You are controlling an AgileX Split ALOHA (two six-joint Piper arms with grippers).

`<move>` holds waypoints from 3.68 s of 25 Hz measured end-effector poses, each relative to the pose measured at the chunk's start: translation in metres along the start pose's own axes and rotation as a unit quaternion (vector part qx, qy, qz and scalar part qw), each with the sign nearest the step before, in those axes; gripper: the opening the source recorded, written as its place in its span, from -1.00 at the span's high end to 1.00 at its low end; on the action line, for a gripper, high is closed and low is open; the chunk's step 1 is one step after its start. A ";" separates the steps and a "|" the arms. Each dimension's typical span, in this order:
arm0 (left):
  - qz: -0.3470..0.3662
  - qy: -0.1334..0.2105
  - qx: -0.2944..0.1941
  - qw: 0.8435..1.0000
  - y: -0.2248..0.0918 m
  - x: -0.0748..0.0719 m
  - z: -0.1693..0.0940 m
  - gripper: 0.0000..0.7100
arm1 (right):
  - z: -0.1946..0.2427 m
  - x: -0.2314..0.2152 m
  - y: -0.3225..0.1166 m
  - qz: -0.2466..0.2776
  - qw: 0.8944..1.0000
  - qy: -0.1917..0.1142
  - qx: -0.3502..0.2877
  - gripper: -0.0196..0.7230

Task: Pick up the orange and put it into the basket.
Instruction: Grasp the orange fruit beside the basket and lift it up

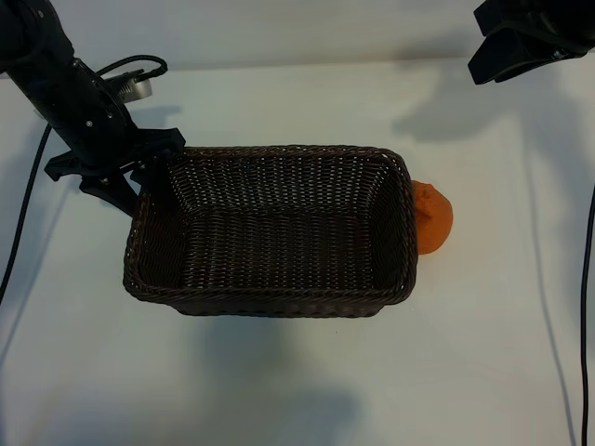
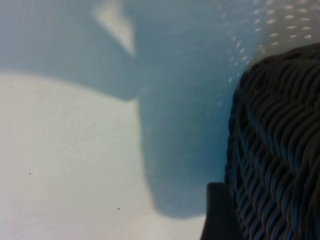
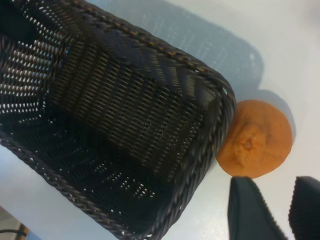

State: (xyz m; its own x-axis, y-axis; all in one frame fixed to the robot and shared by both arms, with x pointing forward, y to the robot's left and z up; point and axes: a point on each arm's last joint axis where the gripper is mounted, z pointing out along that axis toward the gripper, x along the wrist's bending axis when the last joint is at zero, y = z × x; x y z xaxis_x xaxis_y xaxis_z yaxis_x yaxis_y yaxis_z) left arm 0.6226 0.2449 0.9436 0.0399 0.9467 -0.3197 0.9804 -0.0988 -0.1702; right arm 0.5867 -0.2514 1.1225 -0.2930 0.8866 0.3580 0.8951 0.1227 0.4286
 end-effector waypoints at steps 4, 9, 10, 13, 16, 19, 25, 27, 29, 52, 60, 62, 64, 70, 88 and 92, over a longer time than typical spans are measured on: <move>0.000 -0.004 -0.003 1.000 -0.001 -0.001 -0.002 -0.41 | 0.000 0.000 0.000 0.000 1.000 0.000 0.001 0.29; 0.004 -0.011 -0.031 0.999 -0.007 -0.007 -0.022 -0.41 | 0.000 0.000 0.000 0.000 1.000 0.000 0.001 0.29; 0.004 -0.012 -0.037 0.999 -0.008 -0.008 -0.026 -0.41 | 0.000 0.000 0.000 0.000 1.000 0.000 0.001 0.29; 0.005 -0.013 -0.053 0.998 -0.015 -0.010 -0.041 -0.41 | 0.000 0.000 0.000 0.000 1.000 0.000 0.001 0.29; 0.009 -0.012 -0.078 0.997 -0.024 -0.012 -0.060 -0.41 | 0.000 0.000 0.000 0.000 1.000 0.000 0.001 0.29; 0.015 -0.006 -0.102 0.995 -0.033 -0.015 -0.077 -0.41 | 0.000 0.000 0.000 0.000 1.000 0.000 0.001 0.29; 0.030 0.004 -0.142 0.989 -0.050 -0.024 -0.104 -0.41 | 0.000 0.000 0.000 0.000 1.000 0.000 0.001 0.29; 0.033 0.004 -0.152 0.988 -0.055 -0.026 -0.111 -0.41 | 0.000 0.000 0.000 -0.001 1.000 0.000 0.001 0.29; 0.035 0.004 -0.158 0.987 -0.058 -0.028 -0.114 -0.41 | 0.000 0.000 0.000 -0.001 1.000 0.000 0.001 0.29; 0.042 -0.052 -0.152 0.986 -0.091 -0.039 -0.110 -0.41 | 0.000 0.000 0.000 -0.001 1.000 0.000 0.001 0.29; 0.058 -0.072 -0.153 0.984 -0.102 -0.043 -0.109 -0.41 | 0.000 0.000 0.000 -0.001 1.000 0.000 0.001 0.29; 0.058 -0.072 -0.153 0.984 -0.102 -0.043 -0.109 -0.41 | 0.000 0.000 0.000 0.000 1.000 0.000 0.001 0.29; 0.059 -0.072 -0.154 0.984 -0.102 -0.043 -0.109 -0.41 | 0.000 0.000 0.000 0.000 1.000 0.000 0.001 0.29; 0.069 -0.071 -0.154 0.983 -0.102 -0.043 -0.109 -0.41 | 0.000 0.000 0.000 -0.001 1.000 0.000 0.001 0.29; 0.071 -0.070 -0.154 0.983 -0.102 -0.043 -0.108 -0.41 | 0.000 -0.003 -0.001 -0.021 1.000 -0.017 0.006 -0.45; 0.072 -0.070 -0.154 0.983 -0.102 -0.043 -0.108 -0.41 | 0.000 -0.005 -0.002 -0.026 0.999 -0.029 0.010 -0.52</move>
State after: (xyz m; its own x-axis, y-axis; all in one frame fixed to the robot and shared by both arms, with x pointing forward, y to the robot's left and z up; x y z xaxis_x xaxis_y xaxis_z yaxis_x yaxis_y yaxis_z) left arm 0.5419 0.2477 1.0758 0.1765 0.8759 -0.4490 0.9793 -0.1103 0.1697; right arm 0.5867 -0.2563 1.1200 -0.3197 0.9028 0.2876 0.8859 0.1771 0.4288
